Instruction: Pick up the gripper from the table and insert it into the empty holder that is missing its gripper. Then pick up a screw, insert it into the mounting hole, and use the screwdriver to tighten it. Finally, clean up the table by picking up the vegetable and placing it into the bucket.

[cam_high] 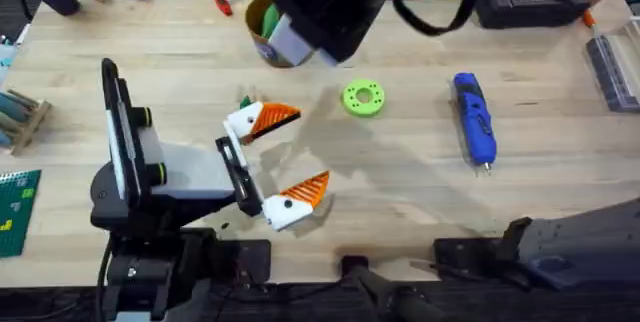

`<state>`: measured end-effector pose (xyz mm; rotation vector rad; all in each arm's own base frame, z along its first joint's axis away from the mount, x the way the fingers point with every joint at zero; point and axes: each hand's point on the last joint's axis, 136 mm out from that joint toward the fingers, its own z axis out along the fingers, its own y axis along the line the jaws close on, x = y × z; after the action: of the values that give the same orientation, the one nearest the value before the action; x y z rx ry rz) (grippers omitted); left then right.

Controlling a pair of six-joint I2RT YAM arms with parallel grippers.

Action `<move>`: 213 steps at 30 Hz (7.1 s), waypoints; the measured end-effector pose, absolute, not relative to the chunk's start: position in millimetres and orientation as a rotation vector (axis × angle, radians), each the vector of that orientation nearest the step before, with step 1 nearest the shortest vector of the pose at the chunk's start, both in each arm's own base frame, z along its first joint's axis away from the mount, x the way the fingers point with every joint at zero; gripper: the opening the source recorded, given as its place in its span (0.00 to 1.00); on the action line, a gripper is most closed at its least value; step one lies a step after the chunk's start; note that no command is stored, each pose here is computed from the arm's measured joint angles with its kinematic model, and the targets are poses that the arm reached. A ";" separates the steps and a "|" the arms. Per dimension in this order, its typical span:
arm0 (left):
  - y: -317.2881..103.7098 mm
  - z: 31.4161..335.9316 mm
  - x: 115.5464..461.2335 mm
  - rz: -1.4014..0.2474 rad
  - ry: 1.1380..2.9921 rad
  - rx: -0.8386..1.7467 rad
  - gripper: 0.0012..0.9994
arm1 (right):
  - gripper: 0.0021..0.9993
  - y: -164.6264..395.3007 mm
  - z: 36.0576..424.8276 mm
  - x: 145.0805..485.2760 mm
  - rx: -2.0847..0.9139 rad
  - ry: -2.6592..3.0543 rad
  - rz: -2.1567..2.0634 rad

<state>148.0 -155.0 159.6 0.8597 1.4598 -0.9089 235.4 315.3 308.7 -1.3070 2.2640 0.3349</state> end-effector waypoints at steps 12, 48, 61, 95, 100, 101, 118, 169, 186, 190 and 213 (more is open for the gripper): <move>-155.0 159.6 148.0 -0.909 1.460 0.860 0.99 | 0.00 342.7 308.7 195.6 -1.562 2.101 0.363; -155.0 159.6 148.0 -0.909 1.460 0.860 0.99 | 0.00 381.4 253.5 194.9 -1.737 2.122 0.371; -155.0 159.6 148.0 -0.909 1.460 0.860 0.99 | 0.00 379.9 252.7 194.2 -1.742 2.128 0.367; -155.0 159.6 148.0 -0.909 1.460 0.860 0.99 | 0.00 380.3 242.7 200.4 -1.748 2.143 0.317; -155.0 159.6 148.0 -0.909 1.460 0.860 0.99 | 0.00 380.5 241.1 201.1 -1.748 2.147 0.311; -155.0 159.6 148.0 -0.909 1.460 0.860 0.99 | 0.00 380.5 241.1 201.1 -1.749 2.147 0.311; -155.0 159.6 148.0 -0.909 1.460 0.860 0.99 | 0.00 382.8 234.0 202.1 -1.759 2.159 0.304; -155.0 159.5 148.0 -0.909 1.460 0.860 0.99 | 0.00 384.6 231.8 202.8 -1.760 2.160 0.304; -155.0 159.5 148.0 -0.909 1.460 0.859 0.99 | 0.00 381.2 230.1 200.1 -1.772 2.175 0.301; -155.0 159.5 148.0 -0.909 1.460 0.859 0.99 | 0.00 381.4 230.2 200.2 -1.772 2.174 0.302; -155.0 159.4 148.0 -0.915 1.465 0.854 0.99 | 0.00 391.0 214.9 205.4 -1.782 2.188 0.296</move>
<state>148.0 -155.0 159.4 0.8540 1.4652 -0.9154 205.4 391.0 214.9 -1.7823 2.1882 0.2962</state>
